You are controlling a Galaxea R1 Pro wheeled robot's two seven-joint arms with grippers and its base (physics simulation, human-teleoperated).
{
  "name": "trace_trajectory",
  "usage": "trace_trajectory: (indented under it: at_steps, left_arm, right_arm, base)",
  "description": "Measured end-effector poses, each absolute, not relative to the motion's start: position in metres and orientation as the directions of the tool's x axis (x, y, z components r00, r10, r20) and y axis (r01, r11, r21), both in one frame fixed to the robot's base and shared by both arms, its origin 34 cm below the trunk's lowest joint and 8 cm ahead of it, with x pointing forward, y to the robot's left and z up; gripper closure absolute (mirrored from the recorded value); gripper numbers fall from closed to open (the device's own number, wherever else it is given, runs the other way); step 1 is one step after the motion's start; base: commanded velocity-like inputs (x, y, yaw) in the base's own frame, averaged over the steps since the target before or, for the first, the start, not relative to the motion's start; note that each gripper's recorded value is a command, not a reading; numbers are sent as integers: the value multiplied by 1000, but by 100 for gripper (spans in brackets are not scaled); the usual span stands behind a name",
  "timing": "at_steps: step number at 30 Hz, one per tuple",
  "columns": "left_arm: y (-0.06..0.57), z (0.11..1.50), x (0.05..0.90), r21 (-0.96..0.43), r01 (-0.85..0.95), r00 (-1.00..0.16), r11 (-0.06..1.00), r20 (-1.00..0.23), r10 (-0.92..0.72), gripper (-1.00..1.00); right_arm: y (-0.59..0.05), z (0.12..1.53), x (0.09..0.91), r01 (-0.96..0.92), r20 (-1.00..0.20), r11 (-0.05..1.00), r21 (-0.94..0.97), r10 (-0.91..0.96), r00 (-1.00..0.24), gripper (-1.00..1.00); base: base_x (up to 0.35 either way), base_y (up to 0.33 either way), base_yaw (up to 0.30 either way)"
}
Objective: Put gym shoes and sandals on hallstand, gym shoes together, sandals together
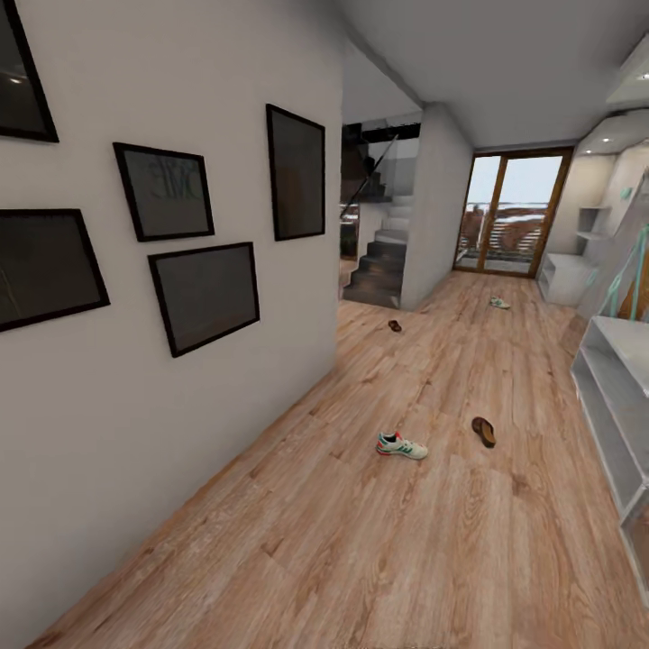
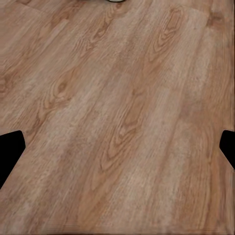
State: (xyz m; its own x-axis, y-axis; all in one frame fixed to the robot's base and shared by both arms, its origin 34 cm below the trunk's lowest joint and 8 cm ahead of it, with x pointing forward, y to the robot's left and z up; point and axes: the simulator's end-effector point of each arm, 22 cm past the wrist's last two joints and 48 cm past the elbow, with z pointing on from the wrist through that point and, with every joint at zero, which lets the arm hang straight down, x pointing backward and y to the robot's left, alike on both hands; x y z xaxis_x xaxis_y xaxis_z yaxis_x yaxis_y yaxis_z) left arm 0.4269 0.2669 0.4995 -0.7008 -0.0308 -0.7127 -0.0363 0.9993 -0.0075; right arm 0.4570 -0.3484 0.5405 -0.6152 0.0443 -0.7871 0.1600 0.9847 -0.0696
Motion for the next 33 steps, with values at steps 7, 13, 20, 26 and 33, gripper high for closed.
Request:
trace_trajectory:
  at_steps: [7, 13, 20, 26, 33]
  left_arm:
    - [267, 486, 426, -7, -36, -702, 999, -711, -31, -100]
    - [267, 475, 424, -7, -36, -704, 999, -709, -31, -100]
    - [267, 461, 422, -7, -36, -706, 999, -708, -31, -100]
    - [267, 449, 420, -7, -36, -707, 999, -706, -31, -100]
    - [267, 435, 418, -7, -36, -709, 999, -704, -31, -100]
  right_arm:
    - [-348, 527, 455, 159, -785, 985, -70, 44, -617, -100]
    - [-348, 516, 454, 159, -784, 985, -70, 44, -619, -100]
    - [-348, 502, 452, 159, -783, 985, -70, 45, -621, -100]
    - [-347, 490, 450, 159, -781, 985, -70, 45, -622, -100]
    - [-347, 475, 448, 159, -780, 985, -70, 45, -624, -100]
  base:
    - [0, 0, -300]
    - [0, 0, -300]
    - [0, 0, -300]
    - [0, 0, -300]
    - [0, 0, -300]
